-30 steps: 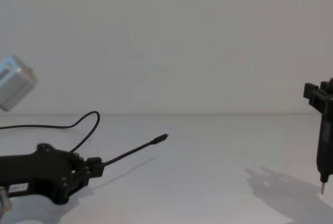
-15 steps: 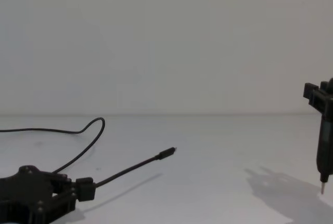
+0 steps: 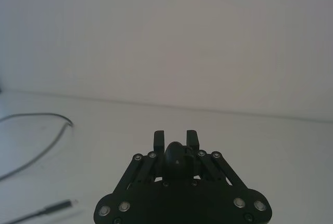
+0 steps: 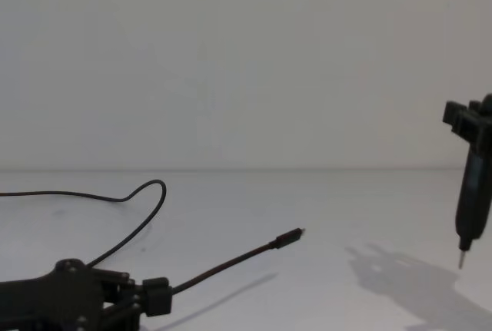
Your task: Pick up the data cable with the one hand.
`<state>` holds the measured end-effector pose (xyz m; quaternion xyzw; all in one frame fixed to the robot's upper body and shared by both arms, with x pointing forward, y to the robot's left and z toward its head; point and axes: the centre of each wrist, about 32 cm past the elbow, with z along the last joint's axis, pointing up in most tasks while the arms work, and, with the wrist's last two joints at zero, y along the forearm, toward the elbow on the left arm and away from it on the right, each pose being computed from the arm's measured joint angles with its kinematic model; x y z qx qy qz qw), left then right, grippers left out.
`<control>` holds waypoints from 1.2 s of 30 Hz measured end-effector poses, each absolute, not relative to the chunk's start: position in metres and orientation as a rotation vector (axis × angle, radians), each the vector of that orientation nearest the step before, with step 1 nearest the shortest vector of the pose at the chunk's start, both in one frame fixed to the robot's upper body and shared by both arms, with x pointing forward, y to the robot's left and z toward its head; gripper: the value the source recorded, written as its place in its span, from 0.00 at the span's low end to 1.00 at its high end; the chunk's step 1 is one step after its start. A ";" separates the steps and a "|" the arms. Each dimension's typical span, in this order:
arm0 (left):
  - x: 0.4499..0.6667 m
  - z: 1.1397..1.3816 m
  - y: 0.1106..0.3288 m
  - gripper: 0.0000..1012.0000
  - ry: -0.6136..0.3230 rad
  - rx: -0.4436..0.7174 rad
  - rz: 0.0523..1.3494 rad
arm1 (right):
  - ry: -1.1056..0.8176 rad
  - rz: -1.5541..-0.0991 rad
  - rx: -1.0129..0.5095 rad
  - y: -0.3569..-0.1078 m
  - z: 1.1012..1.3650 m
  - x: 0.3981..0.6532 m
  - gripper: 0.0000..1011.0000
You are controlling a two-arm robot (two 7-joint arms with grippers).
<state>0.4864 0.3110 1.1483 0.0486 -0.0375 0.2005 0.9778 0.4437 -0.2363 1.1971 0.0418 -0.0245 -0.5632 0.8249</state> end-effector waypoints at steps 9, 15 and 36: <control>0.490 1.144 0.299 0.04 -0.077 0.077 0.388 | -0.002 -1.126 0.185 -0.233 1.214 0.445 0.25; 0.493 1.141 0.293 0.04 -0.079 0.072 0.395 | 0.025 -1.084 0.229 -0.230 1.222 0.446 0.25; 0.496 1.138 0.283 0.04 -0.082 0.066 0.405 | 0.089 -0.993 0.332 -0.217 1.218 0.468 0.25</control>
